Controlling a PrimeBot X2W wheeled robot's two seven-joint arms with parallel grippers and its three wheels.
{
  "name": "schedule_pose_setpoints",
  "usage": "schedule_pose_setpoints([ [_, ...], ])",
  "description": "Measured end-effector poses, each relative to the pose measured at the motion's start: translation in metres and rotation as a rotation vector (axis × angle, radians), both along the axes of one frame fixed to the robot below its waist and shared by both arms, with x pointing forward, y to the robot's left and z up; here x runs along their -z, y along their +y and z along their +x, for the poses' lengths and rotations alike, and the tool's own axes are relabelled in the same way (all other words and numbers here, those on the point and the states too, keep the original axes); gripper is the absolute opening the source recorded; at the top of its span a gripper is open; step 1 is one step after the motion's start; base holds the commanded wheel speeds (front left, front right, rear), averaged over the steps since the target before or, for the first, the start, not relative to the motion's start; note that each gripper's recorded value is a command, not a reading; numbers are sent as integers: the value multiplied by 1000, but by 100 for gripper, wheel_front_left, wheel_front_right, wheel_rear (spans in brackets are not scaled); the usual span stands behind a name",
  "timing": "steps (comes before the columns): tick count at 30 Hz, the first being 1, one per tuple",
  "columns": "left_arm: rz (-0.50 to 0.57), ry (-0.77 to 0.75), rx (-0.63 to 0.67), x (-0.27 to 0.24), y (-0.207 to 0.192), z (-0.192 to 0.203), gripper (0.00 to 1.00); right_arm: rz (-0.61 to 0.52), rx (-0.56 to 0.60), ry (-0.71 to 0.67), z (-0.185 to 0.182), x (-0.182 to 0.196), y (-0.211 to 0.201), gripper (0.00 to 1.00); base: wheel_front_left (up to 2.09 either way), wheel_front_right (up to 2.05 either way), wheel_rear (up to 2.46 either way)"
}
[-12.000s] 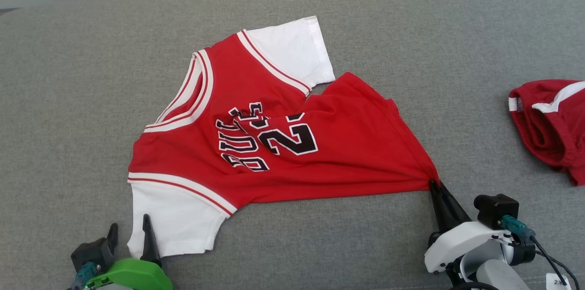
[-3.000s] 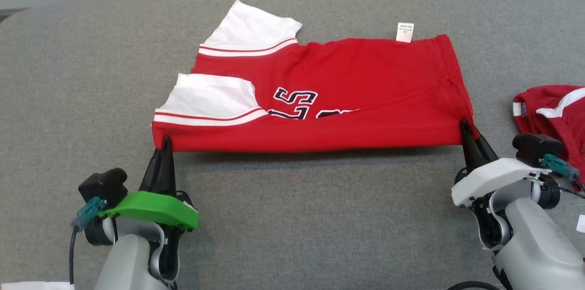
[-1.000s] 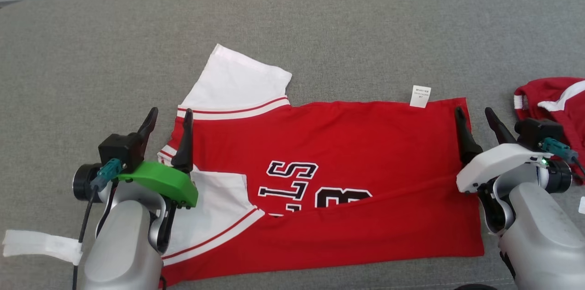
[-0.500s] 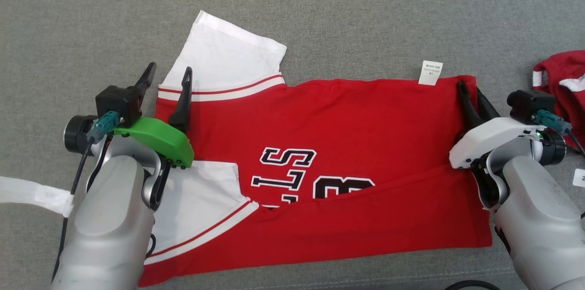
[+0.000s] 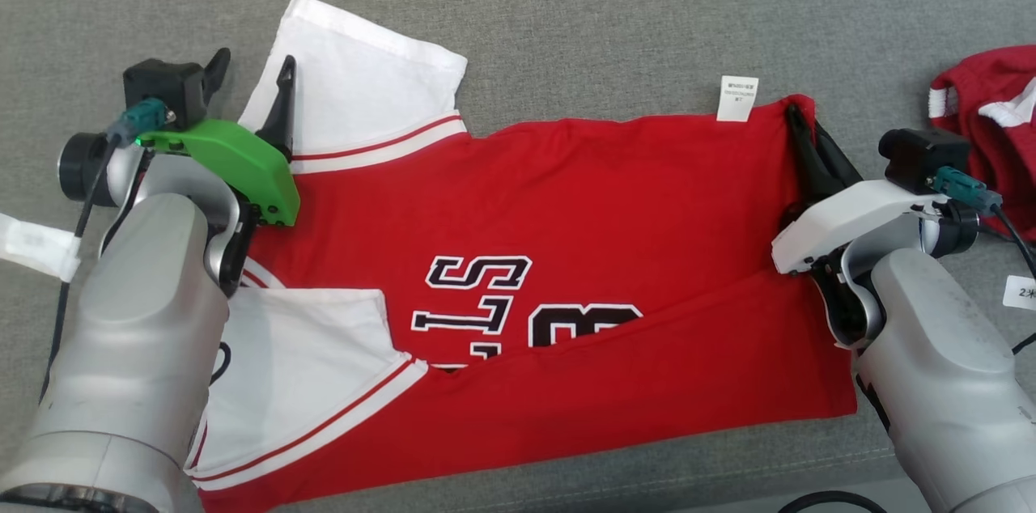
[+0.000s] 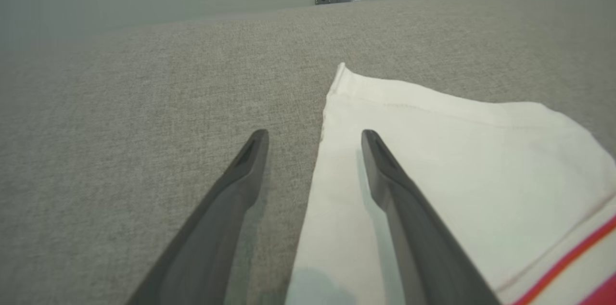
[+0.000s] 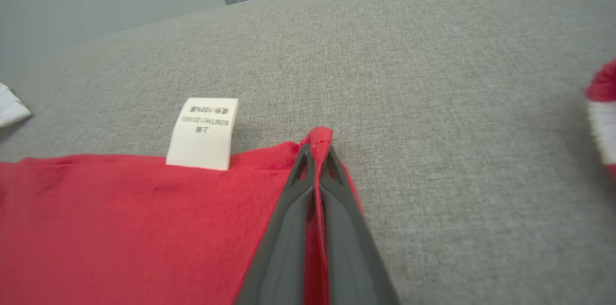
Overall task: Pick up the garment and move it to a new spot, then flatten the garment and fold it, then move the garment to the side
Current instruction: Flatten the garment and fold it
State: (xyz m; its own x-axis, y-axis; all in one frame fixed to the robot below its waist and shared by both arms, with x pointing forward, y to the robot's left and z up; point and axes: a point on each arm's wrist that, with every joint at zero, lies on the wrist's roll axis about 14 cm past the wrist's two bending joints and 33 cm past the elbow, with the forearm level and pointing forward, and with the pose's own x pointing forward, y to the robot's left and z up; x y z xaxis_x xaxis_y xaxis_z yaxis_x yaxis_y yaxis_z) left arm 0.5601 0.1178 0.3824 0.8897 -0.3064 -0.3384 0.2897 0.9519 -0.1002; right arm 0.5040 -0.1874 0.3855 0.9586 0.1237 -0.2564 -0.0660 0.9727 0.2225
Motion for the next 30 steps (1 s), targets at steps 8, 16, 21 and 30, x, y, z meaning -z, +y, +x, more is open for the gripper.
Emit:
schedule_pose_setpoints([
  [8,10,98,24,16,-11,13,95,1,4,-7,-1,-1,-3,0,0,0,0],
  [16,-9,105,36,17,-19,14,0,6,12,-13,-1,-3,-5,0,0,0,0],
  [21,-20,35,39,3,-18,13,0,21,21,-24,-3,-8,-5,0,0,0,0],
  [30,-91,-100,79,-42,-29,-6,0,43,46,-62,-17,-27,-8,0,0,0,0],
])
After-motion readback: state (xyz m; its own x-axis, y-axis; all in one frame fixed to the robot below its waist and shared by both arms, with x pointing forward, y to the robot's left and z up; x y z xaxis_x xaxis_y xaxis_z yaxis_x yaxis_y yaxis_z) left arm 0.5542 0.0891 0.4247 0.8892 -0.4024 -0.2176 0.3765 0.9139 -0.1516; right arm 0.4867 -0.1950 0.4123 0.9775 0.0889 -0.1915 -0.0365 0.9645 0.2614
